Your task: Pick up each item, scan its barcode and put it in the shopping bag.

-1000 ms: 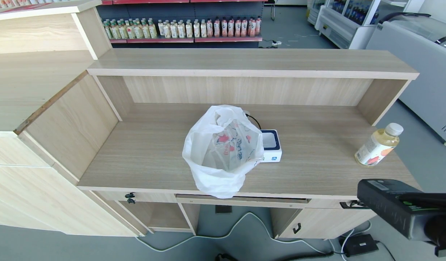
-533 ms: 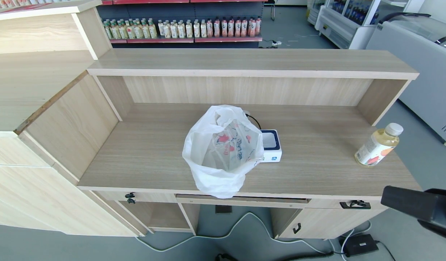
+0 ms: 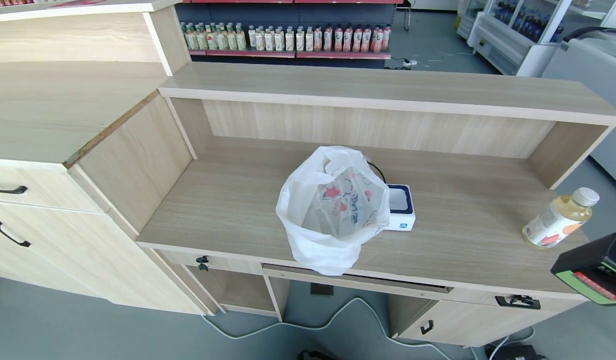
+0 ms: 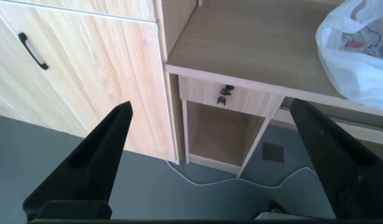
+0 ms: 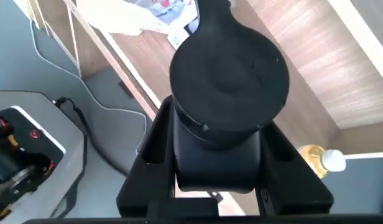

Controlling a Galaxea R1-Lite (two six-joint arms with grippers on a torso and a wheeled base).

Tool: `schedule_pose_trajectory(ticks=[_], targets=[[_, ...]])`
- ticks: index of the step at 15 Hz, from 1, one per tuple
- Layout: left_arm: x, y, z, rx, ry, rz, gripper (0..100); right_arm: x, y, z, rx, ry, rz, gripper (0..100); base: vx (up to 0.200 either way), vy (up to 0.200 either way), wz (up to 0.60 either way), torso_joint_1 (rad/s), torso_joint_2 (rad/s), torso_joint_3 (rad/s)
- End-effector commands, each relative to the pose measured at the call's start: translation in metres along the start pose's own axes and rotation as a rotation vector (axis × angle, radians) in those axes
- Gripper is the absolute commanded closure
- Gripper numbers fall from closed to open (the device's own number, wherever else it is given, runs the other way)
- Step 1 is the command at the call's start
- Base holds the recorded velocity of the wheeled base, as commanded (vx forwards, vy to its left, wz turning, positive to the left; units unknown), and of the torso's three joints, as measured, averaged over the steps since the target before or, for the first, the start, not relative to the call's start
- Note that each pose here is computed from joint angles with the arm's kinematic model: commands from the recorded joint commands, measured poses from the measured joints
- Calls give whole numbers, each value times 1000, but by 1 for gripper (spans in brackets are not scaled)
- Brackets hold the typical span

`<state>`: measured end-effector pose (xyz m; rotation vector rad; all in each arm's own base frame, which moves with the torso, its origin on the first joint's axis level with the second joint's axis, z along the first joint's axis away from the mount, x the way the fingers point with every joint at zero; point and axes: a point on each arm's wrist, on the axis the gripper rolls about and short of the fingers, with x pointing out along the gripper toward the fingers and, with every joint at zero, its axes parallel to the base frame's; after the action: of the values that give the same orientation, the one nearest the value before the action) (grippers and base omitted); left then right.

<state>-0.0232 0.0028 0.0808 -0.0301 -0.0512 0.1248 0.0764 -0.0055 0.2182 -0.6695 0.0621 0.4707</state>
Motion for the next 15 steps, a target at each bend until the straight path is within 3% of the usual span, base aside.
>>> schedule_pose_trajectory(ticks=[1,4,5,7,9,12,15], targets=[[0,0,0,-1,-1,0,0,6,-12,5,150,0,-41,100,0,0,0,0,0,0],[0,0,0,-1,-1,0,0,31,-38,-1,499,-8,-81,100,0,0,0,0,0,0],[0,0,0,-1,-1,0,0,42,-57,-6,655,-43,-136,100,0,0,0,0,0,0],[0,0,0,-1,-1,0,0,71,-88,-27,846,-54,-307,100,0,0,0,0,0,0],[0,0,0,-1,-1,0,0,96,-98,-45,1029,-43,-353,100,0,0,0,0,0,0],[0,0,0,-1,-1,0,0,138,-104,-63,1169,-36,-288,100,0,0,0,0,0,0],[0,0,0,-1,-1,0,0,184,-98,-73,1157,-59,-198,100,0,0,0,0,0,0]])
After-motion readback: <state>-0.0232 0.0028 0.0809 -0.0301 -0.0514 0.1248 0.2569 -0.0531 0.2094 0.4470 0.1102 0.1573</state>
